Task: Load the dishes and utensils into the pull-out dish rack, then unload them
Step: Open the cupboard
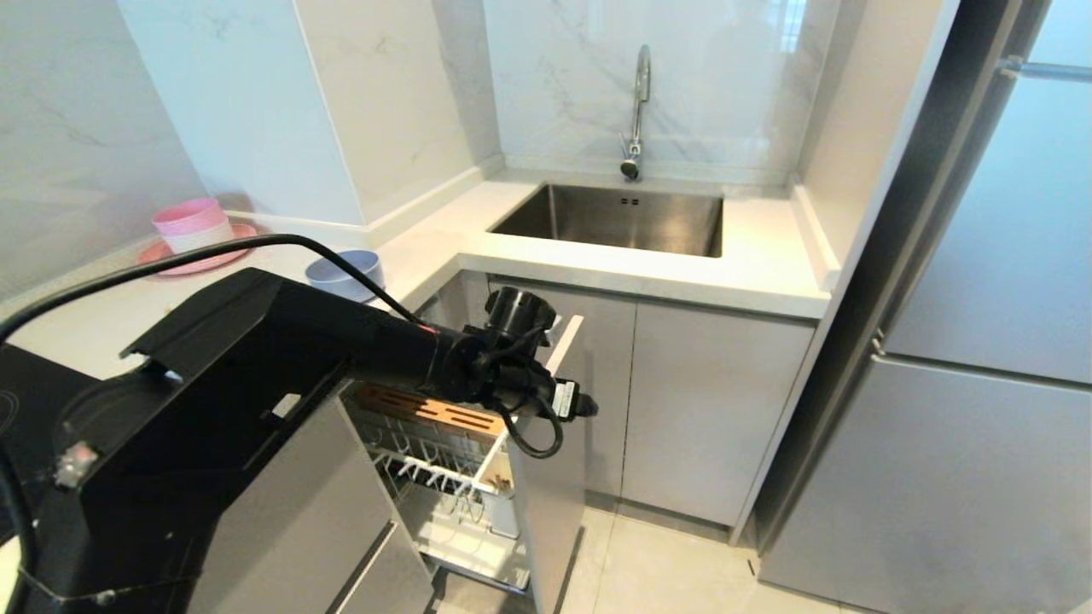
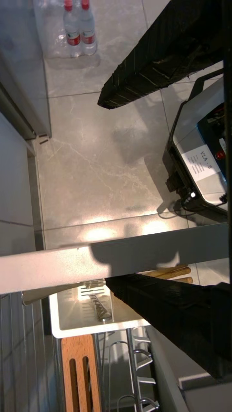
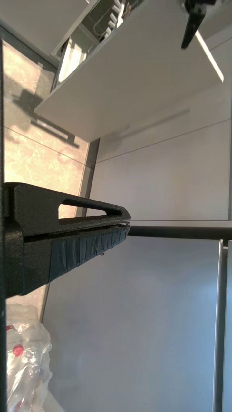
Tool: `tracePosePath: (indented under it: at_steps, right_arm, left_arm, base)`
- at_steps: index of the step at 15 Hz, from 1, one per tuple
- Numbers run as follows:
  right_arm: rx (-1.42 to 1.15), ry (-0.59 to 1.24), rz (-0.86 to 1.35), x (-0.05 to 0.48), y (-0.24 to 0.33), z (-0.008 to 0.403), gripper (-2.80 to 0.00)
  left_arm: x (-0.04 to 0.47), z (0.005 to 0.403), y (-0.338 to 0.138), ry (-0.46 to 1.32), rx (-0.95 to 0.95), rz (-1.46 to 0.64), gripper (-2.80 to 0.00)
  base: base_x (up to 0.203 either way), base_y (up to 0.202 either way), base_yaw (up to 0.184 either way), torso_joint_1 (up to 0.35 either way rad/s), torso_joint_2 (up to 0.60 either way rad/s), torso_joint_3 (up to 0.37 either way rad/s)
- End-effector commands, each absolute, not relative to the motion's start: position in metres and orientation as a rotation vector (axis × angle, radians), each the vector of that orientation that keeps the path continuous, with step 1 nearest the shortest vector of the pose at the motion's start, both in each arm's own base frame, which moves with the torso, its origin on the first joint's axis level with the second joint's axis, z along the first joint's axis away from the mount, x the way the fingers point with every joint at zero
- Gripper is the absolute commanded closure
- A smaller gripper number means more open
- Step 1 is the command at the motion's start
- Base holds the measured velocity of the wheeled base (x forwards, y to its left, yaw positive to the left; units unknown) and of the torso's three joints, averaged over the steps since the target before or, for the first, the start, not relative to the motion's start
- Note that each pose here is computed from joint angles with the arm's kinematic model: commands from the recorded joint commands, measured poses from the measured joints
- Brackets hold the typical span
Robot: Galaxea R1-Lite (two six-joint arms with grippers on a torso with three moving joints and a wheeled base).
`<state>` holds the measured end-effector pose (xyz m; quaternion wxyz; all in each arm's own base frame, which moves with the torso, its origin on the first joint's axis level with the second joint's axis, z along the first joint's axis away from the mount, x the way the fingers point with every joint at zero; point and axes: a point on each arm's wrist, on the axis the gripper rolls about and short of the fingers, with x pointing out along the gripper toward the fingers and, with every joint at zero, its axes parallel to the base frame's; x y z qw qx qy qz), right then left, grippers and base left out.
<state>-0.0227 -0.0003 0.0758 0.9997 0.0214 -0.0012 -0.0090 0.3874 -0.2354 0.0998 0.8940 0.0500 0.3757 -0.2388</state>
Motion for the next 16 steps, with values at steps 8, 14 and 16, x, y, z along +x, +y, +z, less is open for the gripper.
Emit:
tracePosePath:
  at_steps: [8, 14, 16]
  right_arm:
    - [0.043, -0.002, -0.018, -0.023, 0.000, 0.076, 0.00]
    - [0.043, -0.002, -0.018, -0.023, 0.000, 0.076, 0.00]
    - [0.043, -0.002, -0.018, -0.023, 0.000, 0.076, 0.00]
  left_arm:
    - [0.360, 0.102, -0.287, 0.762, 0.117, -0.601, -2.80]
    - [0.343, 0.103, -0.312, 0.753, 0.136, -0.661, -2.80]
    - [0.338, 0.100, -0.320, 0.756, 0.145, -0.677, -2.80]
  base:
    - [0.000, 0.000, 0.000, 0.000, 0.00, 0.000]
    - [0.000, 0.000, 0.000, 0.000, 0.00, 0.000]
    - [0.000, 0.000, 0.000, 0.000, 0.00, 0.000]
